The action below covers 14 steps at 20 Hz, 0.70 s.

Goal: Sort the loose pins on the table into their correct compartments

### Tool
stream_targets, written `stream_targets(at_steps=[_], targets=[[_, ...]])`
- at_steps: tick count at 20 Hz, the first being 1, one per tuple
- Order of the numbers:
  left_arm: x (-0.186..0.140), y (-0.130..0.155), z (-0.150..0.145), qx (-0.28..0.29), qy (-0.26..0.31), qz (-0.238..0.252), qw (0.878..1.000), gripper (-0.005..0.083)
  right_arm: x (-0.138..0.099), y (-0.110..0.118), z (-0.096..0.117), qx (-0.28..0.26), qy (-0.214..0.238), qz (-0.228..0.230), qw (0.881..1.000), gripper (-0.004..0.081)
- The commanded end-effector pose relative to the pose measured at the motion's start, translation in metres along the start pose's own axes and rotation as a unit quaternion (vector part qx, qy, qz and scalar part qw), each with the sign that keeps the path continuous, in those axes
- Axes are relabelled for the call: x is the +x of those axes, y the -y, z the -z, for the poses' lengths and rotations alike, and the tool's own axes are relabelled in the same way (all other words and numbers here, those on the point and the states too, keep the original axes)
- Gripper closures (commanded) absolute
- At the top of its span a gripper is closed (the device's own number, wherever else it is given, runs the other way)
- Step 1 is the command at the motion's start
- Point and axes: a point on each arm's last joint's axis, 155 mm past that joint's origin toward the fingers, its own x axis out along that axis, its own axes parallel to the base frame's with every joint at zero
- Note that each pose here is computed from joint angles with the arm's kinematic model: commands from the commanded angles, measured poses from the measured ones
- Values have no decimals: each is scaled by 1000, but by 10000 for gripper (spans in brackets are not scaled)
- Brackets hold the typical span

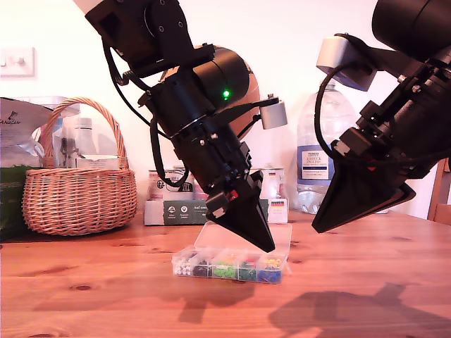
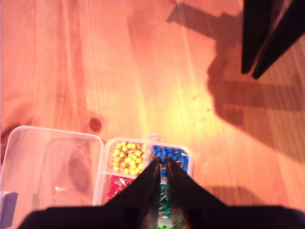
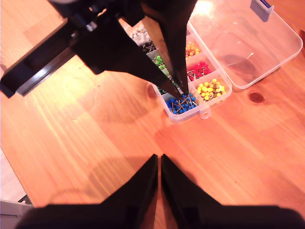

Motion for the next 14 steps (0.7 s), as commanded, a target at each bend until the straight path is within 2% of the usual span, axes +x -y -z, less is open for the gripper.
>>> stream_targets(at_steps=[1,7,8,10,14], targets=[[10,8,7,-3,-8,14,1000,726,2,-2,9,6,-9,-5,1000,782],[10,8,8,-6,-11,13,1000,751,2,-2,8,6,-7,-4,1000,782],[9,8,9,-19,-13,13,1000,791,2,-1,7,8,-5,-4,1000,782],[5,10,8,-43,-16,15,999,797,2,0,3,11,4,-2,1000,782],[-13,9,3,-138,-17,7,990,797,2,3,-5,19,19,7,1000,782]])
